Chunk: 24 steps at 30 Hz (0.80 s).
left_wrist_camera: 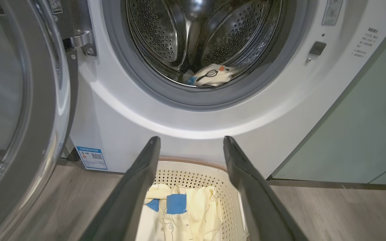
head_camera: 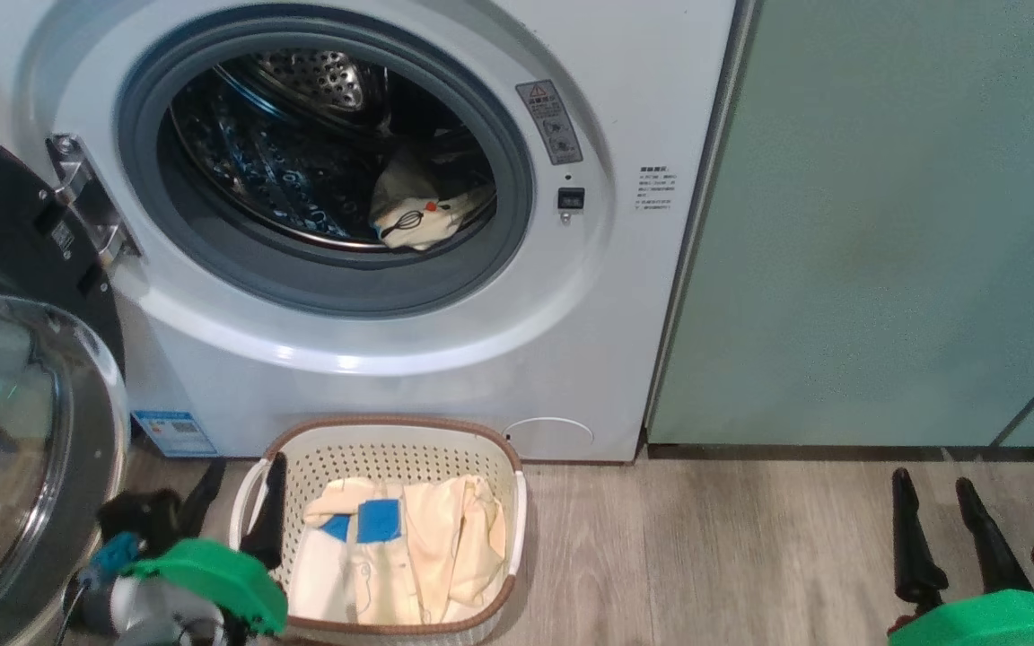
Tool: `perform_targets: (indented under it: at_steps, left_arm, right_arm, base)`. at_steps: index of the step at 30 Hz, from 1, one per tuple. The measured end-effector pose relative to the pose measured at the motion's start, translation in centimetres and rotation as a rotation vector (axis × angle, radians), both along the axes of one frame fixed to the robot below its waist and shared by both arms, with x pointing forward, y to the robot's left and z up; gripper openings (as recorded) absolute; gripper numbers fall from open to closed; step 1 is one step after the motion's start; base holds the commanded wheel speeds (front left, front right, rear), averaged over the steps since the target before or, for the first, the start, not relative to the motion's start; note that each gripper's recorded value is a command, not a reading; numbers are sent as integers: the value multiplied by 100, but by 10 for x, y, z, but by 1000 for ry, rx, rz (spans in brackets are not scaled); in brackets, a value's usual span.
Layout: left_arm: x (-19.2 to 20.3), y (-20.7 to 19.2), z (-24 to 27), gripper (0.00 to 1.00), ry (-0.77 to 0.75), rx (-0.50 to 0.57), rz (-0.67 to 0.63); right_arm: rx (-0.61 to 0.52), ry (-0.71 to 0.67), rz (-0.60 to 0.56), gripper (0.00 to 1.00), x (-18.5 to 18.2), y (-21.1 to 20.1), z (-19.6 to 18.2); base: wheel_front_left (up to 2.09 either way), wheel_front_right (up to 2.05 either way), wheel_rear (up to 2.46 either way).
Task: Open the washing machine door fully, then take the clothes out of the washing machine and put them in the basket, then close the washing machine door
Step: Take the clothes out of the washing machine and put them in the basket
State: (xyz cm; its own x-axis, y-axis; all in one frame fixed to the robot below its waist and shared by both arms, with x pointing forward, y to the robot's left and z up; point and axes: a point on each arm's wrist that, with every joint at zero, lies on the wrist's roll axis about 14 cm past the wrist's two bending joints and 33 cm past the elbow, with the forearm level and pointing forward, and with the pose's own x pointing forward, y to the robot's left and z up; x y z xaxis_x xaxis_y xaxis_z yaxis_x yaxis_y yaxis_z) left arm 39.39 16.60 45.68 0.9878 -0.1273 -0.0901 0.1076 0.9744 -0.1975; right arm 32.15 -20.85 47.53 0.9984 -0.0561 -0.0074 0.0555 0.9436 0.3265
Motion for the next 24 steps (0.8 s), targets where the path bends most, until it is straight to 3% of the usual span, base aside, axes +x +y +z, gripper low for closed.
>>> perform_targets:
  at_steps: [13, 24]
  left_arm:
    - [80, -37, 13, 100, 63, 75, -142]
    - [172, -64, -4, 100, 201, 139, -240]
  right_arm:
    - [-2, 65, -1, 100, 12, 0, -18]
    - [-15, 107, -20, 100, 58, -8, -34]
  base:
    - [0, 0, 0]
    - [0, 0, 0]
